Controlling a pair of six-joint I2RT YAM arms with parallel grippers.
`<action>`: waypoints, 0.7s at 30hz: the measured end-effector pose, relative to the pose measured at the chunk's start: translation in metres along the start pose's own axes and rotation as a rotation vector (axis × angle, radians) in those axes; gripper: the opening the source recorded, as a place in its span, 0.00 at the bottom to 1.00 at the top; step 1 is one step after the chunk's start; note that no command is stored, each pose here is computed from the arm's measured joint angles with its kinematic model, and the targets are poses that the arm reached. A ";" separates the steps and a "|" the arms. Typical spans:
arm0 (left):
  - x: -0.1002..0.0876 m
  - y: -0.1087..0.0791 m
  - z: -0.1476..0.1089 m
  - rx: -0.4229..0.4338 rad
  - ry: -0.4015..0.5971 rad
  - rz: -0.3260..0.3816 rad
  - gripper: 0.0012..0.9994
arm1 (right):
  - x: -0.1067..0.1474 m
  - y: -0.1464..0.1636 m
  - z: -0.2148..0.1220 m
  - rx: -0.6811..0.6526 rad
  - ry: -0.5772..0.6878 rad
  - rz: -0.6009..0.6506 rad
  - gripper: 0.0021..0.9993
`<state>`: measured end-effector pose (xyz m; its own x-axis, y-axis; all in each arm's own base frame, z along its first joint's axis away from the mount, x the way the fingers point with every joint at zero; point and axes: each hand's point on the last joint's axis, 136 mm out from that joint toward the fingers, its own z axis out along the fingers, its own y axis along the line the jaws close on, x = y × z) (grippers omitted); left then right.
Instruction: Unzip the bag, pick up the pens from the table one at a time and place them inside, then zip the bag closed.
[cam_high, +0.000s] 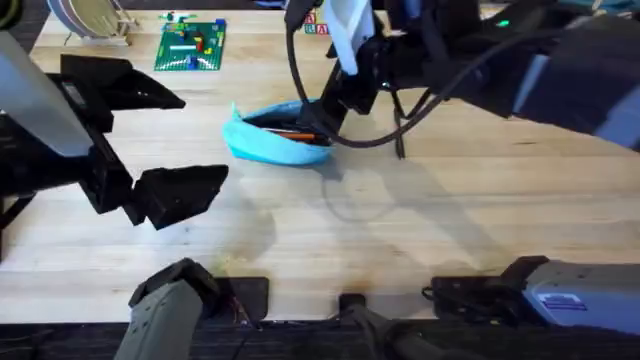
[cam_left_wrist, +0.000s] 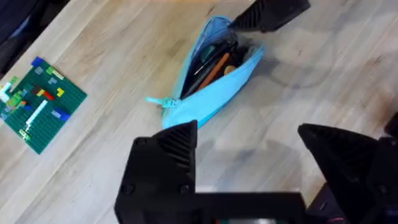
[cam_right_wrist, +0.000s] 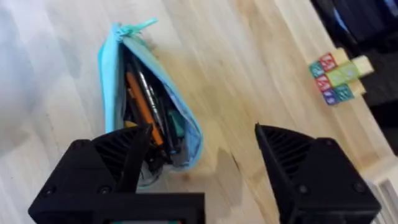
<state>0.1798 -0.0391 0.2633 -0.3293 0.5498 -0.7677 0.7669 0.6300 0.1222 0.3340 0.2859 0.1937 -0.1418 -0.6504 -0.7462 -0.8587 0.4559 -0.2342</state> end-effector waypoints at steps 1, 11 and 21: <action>0.000 0.000 0.000 0.000 0.000 0.000 0.99 | 0.000 -0.003 -0.006 0.023 0.005 0.013 1.00; 0.000 0.000 0.000 0.000 0.000 0.000 0.99 | 0.028 -0.032 -0.049 0.259 0.148 0.219 1.00; 0.000 0.000 0.000 0.000 0.000 0.000 0.99 | 0.070 -0.047 -0.075 0.450 0.301 0.416 1.00</action>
<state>0.1798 -0.0391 0.2633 -0.3293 0.5498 -0.7677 0.7669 0.6300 0.1222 0.3275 0.1734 0.1993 -0.6023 -0.4775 -0.6397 -0.4243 0.8703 -0.2501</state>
